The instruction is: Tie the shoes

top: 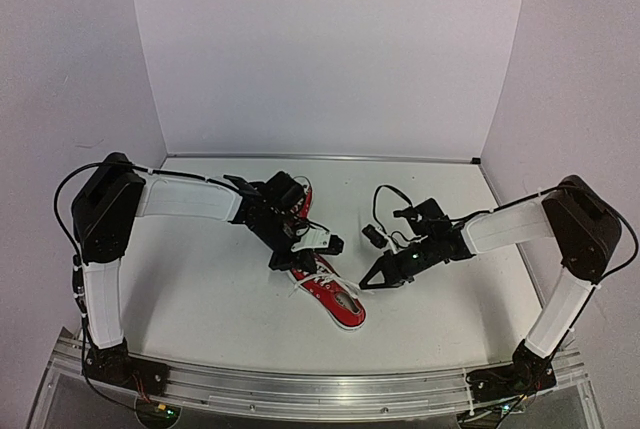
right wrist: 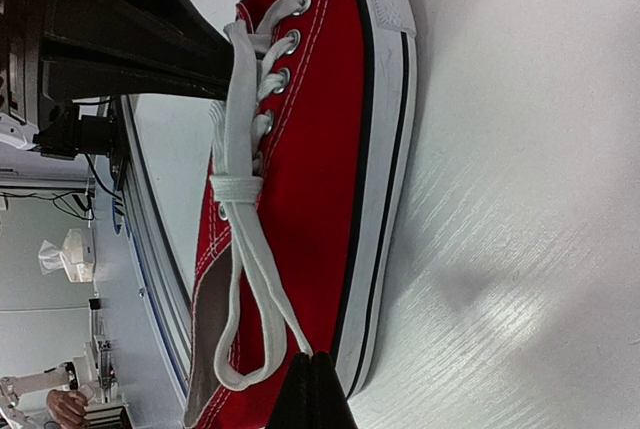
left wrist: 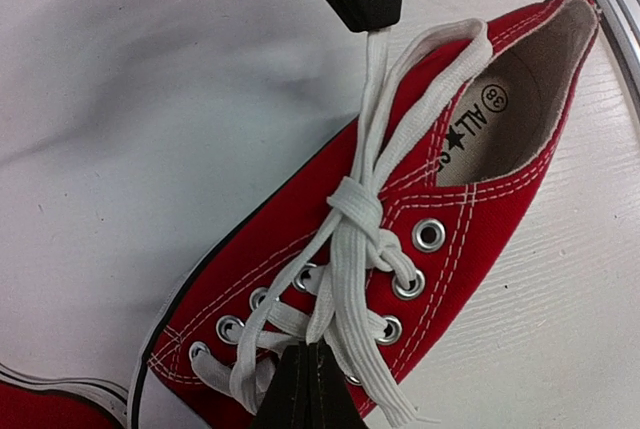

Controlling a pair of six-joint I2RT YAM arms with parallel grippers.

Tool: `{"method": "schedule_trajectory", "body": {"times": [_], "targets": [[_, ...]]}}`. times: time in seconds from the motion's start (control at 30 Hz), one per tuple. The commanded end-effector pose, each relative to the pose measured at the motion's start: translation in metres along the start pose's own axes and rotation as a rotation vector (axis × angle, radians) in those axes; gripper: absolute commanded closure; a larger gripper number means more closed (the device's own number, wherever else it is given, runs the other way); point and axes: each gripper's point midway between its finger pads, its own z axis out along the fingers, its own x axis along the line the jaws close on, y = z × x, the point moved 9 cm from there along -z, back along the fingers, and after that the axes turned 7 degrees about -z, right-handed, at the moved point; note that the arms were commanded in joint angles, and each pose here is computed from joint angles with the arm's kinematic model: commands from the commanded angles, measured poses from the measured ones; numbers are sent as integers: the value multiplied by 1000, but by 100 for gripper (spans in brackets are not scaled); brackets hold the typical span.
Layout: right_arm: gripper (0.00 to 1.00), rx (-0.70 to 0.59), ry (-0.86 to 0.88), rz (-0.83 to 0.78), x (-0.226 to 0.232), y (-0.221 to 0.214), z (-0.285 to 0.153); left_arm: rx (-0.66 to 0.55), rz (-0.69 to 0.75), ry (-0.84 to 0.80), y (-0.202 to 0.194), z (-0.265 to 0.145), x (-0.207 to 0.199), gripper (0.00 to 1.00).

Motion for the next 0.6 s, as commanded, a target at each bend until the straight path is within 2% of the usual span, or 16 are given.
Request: {"method": "schedule_trajectory", "body": {"times": [0.0, 0.23, 0.57], "targets": [[100, -19, -26, -10, 3, -2, -8, -4, 26, 37, 8, -13, 0, 100], [100, -22, -81, 36, -2, -13, -17, 10, 4, 72, 3, -21, -2, 100], [100, -49, -114, 50, -3, -7, -27, -19, -9, 83, 4, -23, -4, 100]]}}
